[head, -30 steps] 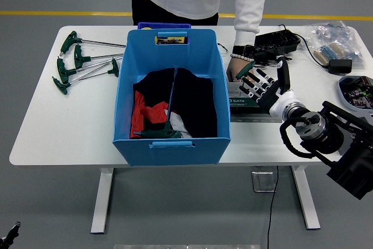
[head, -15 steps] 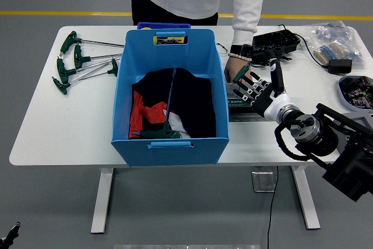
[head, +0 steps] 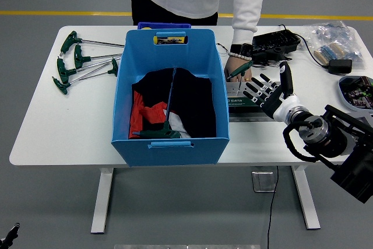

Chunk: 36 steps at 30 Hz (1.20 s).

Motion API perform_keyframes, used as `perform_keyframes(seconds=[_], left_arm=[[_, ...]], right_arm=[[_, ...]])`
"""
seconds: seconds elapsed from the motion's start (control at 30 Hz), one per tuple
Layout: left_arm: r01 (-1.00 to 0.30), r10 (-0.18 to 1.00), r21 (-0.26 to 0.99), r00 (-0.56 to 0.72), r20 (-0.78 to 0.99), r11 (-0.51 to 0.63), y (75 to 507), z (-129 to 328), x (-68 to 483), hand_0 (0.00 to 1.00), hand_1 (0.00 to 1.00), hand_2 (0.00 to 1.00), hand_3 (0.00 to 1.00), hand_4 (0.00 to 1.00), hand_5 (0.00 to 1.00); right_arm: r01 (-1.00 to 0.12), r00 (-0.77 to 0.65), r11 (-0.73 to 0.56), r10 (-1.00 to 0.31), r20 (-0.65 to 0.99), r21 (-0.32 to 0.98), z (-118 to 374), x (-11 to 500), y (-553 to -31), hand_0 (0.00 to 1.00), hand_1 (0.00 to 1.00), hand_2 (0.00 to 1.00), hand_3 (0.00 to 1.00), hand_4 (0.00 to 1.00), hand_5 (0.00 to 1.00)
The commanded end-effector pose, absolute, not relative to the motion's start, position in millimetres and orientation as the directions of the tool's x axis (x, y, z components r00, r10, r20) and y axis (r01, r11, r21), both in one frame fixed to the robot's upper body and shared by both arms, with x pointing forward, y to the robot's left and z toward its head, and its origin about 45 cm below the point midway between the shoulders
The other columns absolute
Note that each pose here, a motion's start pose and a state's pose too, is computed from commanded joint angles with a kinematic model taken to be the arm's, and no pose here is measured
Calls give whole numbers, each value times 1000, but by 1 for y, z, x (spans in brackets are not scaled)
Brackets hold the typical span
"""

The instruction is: Lift tool from toolbox,place it in box,lift tool from toolbox,place it in box

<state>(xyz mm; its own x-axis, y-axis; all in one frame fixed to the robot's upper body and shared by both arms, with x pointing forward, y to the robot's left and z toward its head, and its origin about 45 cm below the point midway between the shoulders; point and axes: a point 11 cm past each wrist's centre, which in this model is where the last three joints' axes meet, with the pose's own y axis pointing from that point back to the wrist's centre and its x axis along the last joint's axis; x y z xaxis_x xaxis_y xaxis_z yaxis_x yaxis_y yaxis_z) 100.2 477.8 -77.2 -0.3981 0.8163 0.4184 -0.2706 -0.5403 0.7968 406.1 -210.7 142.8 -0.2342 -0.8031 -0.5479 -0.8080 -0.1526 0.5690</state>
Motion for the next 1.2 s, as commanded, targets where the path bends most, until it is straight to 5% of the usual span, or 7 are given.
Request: perform_keyframes(seconds=[1.2], left_arm=[[-279, 819, 794, -390, 420, -540, 479, -75, 106, 897, 911, 915, 758, 704, 792]], right_arm=[[-808, -184, -212, -796, -577, 550, 151, 405, -185, 614, 614, 778, 919, 998, 897]])
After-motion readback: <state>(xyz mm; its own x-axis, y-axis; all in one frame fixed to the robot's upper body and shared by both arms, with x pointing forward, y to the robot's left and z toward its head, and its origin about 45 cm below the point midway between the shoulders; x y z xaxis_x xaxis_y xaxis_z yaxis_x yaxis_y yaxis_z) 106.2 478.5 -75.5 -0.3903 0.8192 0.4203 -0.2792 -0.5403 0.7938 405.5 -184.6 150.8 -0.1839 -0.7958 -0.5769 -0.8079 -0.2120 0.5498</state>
